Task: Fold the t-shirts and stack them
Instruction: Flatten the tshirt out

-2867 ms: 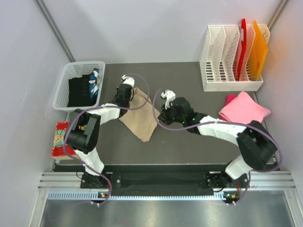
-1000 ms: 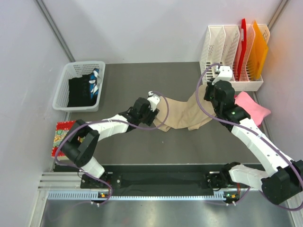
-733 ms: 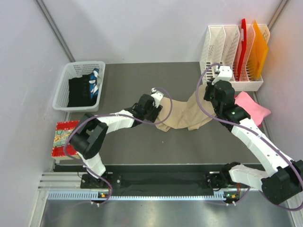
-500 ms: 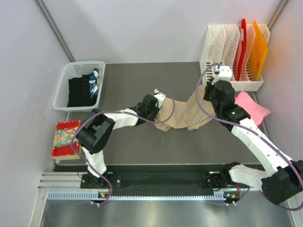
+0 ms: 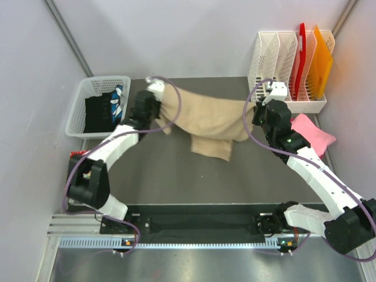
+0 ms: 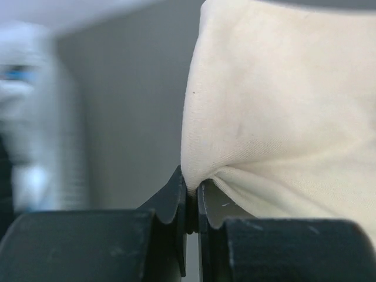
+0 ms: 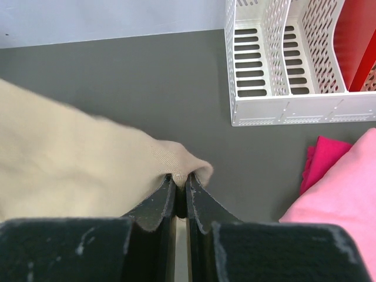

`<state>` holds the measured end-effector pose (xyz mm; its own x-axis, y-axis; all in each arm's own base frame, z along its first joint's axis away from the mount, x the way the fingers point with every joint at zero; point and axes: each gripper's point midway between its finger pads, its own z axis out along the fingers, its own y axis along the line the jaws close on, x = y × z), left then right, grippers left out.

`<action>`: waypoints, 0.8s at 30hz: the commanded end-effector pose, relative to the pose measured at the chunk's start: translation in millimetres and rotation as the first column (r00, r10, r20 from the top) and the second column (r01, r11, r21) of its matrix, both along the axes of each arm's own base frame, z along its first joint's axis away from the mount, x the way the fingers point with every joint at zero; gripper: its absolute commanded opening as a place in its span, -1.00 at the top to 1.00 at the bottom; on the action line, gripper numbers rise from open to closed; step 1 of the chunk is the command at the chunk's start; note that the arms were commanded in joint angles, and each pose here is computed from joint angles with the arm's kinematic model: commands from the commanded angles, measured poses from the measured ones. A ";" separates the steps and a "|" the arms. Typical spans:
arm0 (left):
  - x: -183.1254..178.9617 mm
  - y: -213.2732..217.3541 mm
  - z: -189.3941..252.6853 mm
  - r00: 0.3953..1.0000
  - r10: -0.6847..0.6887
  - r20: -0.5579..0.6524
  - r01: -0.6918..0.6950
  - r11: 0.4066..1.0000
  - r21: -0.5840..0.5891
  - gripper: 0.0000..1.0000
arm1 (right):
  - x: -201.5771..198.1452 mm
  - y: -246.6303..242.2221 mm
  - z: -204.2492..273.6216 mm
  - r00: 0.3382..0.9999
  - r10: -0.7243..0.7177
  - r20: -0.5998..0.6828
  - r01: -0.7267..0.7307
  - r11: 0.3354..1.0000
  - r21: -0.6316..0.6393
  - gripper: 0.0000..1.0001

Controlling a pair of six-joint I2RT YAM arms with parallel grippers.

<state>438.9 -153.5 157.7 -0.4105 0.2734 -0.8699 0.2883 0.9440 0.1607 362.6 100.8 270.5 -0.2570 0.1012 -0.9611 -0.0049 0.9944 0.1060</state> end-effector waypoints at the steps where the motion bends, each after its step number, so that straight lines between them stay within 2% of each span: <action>1: 12.4 63.0 106.9 0.960 0.113 0.254 -0.121 0.992 0.017 1.00 | 1.1 -5.8 20.4 0.997 -0.032 0.074 0.029 0.999 0.041 1.00; 3: -3.9 69.0 117.2 0.955 0.088 0.283 -0.106 0.993 0.050 1.00 | -0.1 -5.0 21.7 0.997 -0.029 0.077 0.026 0.999 0.043 1.00; 8: -46.3 84.1 154.0 0.925 0.080 0.372 -0.102 0.994 0.042 1.00 | -5.5 -5.8 29.9 0.995 -0.027 0.096 0.022 0.998 0.054 1.00; 10: -67.3 74.3 158.6 0.929 -0.008 0.369 -0.009 0.999 0.042 1.00 | -8.9 -5.8 34.5 0.994 -0.026 0.107 0.020 0.998 0.058 1.00; 12: -80.3 65.7 148.0 0.938 -0.069 0.339 0.059 0.997 0.040 0.99 | -12.9 -5.9 37.2 0.993 -0.027 0.111 0.021 0.998 0.058 1.00; 16: -105.7 68.1 116.0 0.960 -0.126 0.249 0.108 0.990 0.086 1.00 | -22.1 -4.5 46.3 0.992 -0.027 0.125 0.020 0.998 0.054 1.00; 20: -118.4 72.0 86.3 0.965 -0.177 0.195 0.147 0.976 0.158 1.00 | -35.1 -6.4 57.9 0.987 -0.043 0.152 0.036 0.998 0.049 1.00; 24: -120.3 64.6 63.8 0.962 -0.229 0.147 0.204 0.965 0.167 0.99 | -32.0 -10.3 53.5 0.987 -0.073 0.142 0.069 0.997 0.031 1.00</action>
